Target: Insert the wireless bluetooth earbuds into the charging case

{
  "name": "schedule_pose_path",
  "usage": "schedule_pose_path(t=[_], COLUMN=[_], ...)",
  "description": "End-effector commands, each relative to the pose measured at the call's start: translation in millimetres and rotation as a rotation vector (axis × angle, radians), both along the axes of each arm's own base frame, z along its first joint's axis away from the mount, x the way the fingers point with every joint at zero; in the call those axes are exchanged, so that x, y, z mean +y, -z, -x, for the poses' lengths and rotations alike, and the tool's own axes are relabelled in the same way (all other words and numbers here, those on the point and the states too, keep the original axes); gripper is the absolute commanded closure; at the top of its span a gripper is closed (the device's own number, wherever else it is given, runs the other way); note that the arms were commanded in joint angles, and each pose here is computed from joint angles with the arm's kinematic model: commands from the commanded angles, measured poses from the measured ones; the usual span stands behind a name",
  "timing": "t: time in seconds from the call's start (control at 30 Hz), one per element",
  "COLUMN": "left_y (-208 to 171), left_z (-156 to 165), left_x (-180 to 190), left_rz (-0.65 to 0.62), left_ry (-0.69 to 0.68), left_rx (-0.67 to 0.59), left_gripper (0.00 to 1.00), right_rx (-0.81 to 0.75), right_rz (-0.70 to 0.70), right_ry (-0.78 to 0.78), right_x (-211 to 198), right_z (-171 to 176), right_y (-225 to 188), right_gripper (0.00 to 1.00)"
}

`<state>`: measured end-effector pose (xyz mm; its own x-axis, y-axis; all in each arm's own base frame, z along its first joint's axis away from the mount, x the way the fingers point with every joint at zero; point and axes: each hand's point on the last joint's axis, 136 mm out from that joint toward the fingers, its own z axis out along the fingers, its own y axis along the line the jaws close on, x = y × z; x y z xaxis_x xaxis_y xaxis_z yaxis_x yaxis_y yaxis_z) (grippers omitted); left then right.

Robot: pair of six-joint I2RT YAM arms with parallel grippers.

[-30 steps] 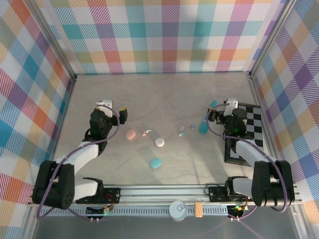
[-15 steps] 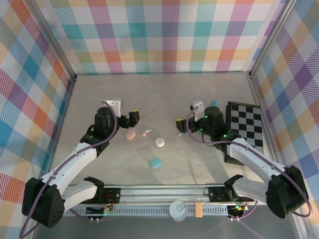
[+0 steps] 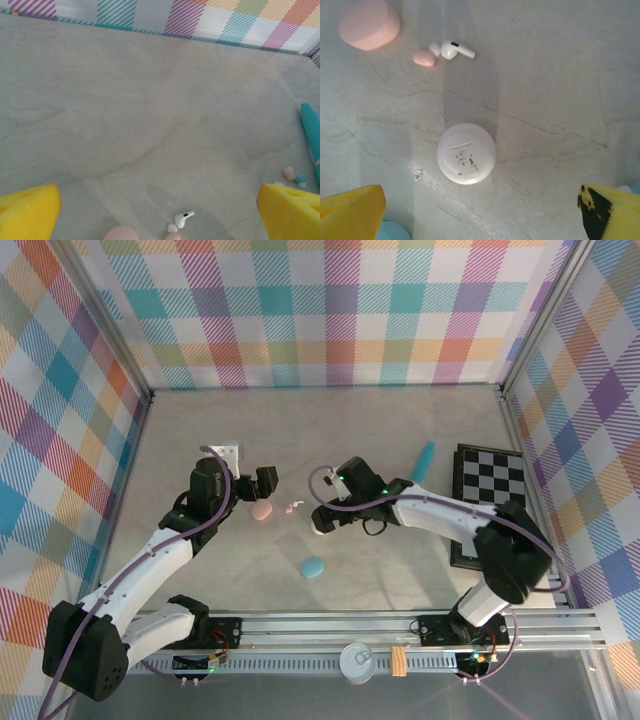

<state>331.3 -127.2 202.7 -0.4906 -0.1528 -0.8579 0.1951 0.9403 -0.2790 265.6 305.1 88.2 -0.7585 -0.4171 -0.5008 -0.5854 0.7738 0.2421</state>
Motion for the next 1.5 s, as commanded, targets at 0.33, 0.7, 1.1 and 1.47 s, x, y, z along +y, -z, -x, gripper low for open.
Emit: schedule_pose_path(t=[0.33,0.7,1.1,1.47], left_y=[-2.2,-1.8,1.1,3.3], left_z=[12.4,12.7,16.7,16.5], left_x=[11.9,12.7,14.5,12.9], left_rz=[-0.023,-0.032,-0.032,-0.027], left_ry=[-0.036,-0.035,-0.036,-0.030], left_rx=[-0.010,-0.019,-0.016,-0.013], left_gripper=[0.00,0.00,0.00,0.00], right_rx=[0.172,0.278,0.328,0.309], right_rz=[0.290,0.400,0.393,0.371], right_ry=[-0.049,0.121,0.133,0.130], right_x=[18.5,17.4,26.2,34.1], right_z=[8.5,4.2,5.8,-0.6], right_y=[37.7,57.1,65.1,62.1], right_gripper=[0.20,0.26,0.38,0.34])
